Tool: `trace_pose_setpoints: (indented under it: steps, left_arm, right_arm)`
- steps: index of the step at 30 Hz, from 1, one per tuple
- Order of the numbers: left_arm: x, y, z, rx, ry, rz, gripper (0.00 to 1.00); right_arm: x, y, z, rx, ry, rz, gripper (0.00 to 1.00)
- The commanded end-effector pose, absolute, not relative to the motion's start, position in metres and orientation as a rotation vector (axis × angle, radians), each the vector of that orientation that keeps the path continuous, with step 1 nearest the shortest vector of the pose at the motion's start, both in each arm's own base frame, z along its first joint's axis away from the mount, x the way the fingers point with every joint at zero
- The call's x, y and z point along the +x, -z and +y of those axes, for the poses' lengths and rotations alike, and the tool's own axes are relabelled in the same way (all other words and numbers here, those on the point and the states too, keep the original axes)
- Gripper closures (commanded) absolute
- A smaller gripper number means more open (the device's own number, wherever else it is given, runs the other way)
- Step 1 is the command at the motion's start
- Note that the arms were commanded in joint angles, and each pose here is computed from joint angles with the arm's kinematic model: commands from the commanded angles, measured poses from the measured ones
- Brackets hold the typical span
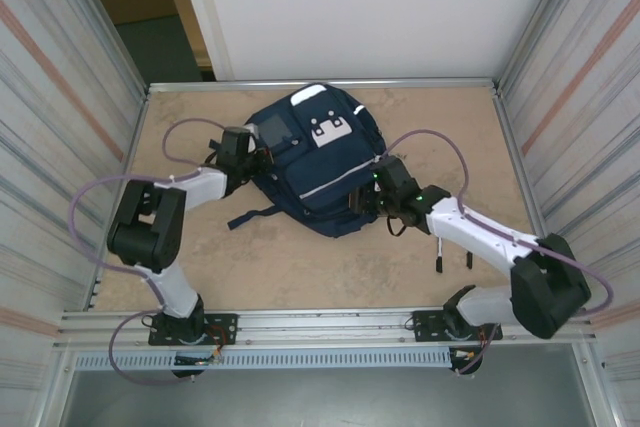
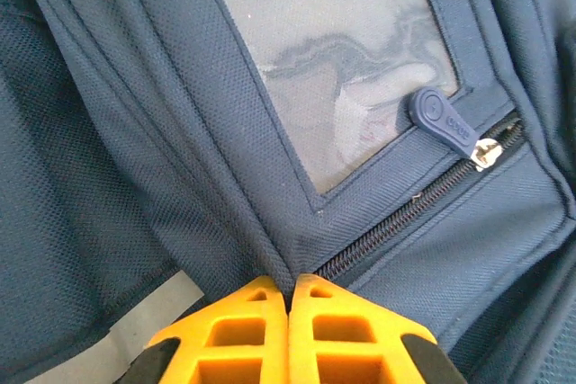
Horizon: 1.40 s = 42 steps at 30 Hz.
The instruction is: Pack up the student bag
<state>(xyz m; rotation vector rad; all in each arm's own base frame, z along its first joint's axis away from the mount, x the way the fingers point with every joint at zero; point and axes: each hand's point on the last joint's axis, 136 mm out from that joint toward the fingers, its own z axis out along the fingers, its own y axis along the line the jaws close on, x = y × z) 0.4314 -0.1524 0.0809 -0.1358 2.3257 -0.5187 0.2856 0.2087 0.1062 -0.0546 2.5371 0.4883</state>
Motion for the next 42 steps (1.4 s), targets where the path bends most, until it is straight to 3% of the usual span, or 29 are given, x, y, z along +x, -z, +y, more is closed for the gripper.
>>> trace_pose_setpoints:
  steps: [1, 7, 15, 19, 20, 22, 23, 26, 31, 38, 42]
  left_arm:
    - [0.403, -0.074, -0.148, -0.155, 0.527, 2.384, 1.0]
    - [0.341, -0.055, -0.151, -0.224, 0.638, 2.49, 1.0]
    - [0.278, -0.093, -0.153, -0.255, 0.797, 2.489, 1.0]
    - [0.262, -0.098, -0.147, -0.343, 0.82, 2.493, 1.0]
    - [0.259, -0.099, -0.144, -0.358, 0.809, 2.496, 0.93]
    - [0.255, -0.1, -0.136, -0.395, 0.769, 2.494, 0.6]
    - [0.252, -0.1, -0.132, -0.431, 0.748, 2.491, 0.53]
    - [0.247, -0.098, -0.12, -0.503, 0.697, 2.487, 0.43]
    - [0.244, -0.079, -0.11, -0.603, 0.624, 2.508, 0.36]
    - [0.265, -0.064, -0.089, -0.757, 0.408, 2.513, 0.38]
    - [0.287, -0.076, -0.1, -0.698, 0.504, 2.562, 0.74]
  right_arm:
    - [0.296, -0.095, 0.224, -0.065, -0.509, 2.55, 0.44]
    - [0.33, -0.075, 0.23, -0.058, -0.437, 2.58, 0.44]
    - [0.383, -0.041, 0.242, -0.01, -0.572, 2.625, 0.46]
    - [0.402, -0.05, 0.242, 0.033, -0.619, 2.608, 0.46]
    - [0.404, -0.056, 0.241, 0.029, -0.624, 2.59, 0.46]
    - [0.404, -0.072, 0.241, 0.001, -0.625, 2.56, 0.46]
    - [0.401, -0.079, 0.24, -0.015, -0.613, 2.552, 0.46]
    - [0.382, -0.097, 0.234, -0.059, -0.553, 2.529, 0.46]
    - [0.338, -0.115, 0.239, -0.17, -0.459, 2.498, 0.46]
    - [0.289, -0.123, 0.277, -0.221, -0.583, 2.472, 0.46]
    - [0.257, -0.118, 0.314, -0.275, -0.635, 2.486, 0.46]
